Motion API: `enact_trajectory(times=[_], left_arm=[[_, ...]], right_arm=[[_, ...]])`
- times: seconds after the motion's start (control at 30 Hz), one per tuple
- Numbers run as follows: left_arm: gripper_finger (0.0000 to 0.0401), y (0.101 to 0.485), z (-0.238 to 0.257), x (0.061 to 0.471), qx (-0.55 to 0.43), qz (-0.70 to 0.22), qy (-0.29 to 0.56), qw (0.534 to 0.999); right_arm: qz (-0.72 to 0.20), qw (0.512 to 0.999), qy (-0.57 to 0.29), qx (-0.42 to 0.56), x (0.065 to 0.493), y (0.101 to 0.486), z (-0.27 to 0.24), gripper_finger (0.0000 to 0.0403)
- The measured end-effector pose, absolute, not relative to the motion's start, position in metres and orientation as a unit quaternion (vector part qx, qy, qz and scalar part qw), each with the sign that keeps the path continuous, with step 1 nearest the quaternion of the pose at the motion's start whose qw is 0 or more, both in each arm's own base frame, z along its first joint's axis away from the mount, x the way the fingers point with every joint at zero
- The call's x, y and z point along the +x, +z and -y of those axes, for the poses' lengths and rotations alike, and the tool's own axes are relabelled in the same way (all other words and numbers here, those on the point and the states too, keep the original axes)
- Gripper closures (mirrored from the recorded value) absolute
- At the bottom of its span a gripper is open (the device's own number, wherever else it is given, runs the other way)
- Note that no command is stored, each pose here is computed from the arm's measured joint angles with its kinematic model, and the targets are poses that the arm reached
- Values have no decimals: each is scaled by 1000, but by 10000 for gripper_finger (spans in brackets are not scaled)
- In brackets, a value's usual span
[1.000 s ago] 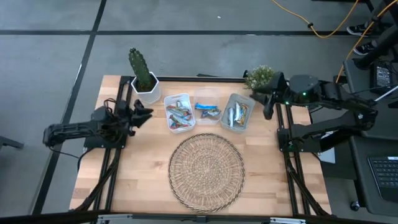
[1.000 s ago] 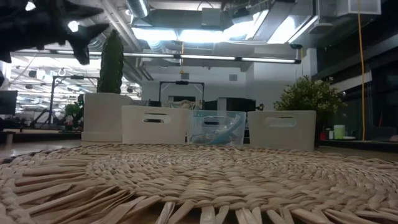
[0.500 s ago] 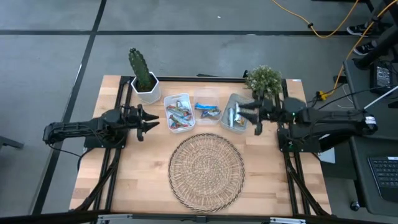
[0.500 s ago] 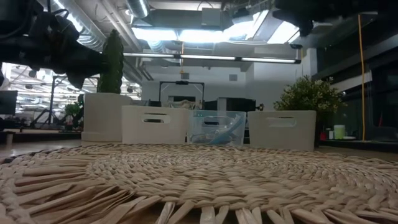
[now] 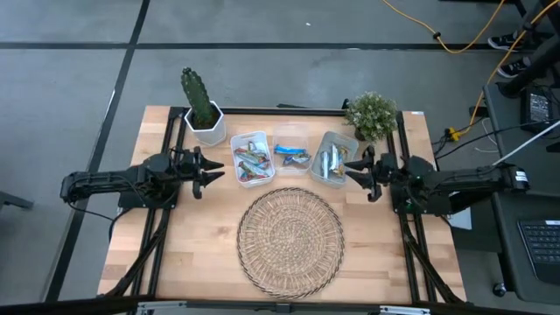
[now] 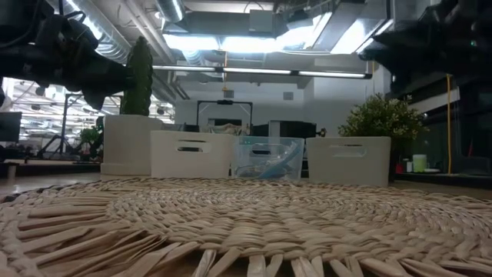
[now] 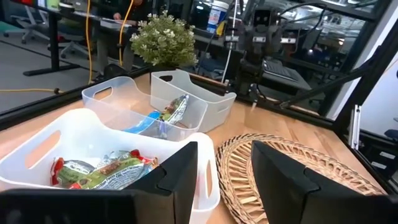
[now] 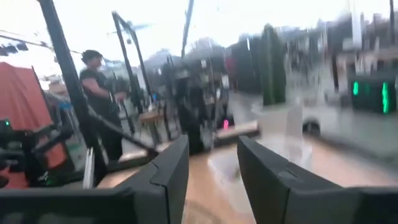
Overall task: Pick and place Granola Bars by type
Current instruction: Return to Home Position
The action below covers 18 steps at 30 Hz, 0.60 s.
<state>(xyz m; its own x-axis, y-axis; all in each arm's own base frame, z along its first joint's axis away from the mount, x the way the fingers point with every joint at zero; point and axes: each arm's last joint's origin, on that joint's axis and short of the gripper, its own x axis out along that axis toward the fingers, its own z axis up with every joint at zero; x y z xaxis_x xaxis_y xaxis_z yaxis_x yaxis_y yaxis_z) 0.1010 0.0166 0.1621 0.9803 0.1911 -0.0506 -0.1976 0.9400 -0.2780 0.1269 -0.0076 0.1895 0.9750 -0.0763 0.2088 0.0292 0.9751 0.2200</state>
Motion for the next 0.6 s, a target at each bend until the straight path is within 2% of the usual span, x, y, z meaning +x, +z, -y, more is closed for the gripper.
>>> enact_trajectory(times=[0.17,0.27,0.47,0.6], left_arm=[[258,162,-17,101,-142,-12,99,985],[258,162,-17,101,-142,-12,99,985],[258,162,-17,101,-142,-12,99,985],[258,162,-17,101,-142,-12,99,985]], right_arm=[[-19,980,-13,198,128,163,5,262],[-81,972,33,220,128,153,2,262],[-49,990,74,110,128,159,0,262],[-56,991,74,95,128,158,0,262]])
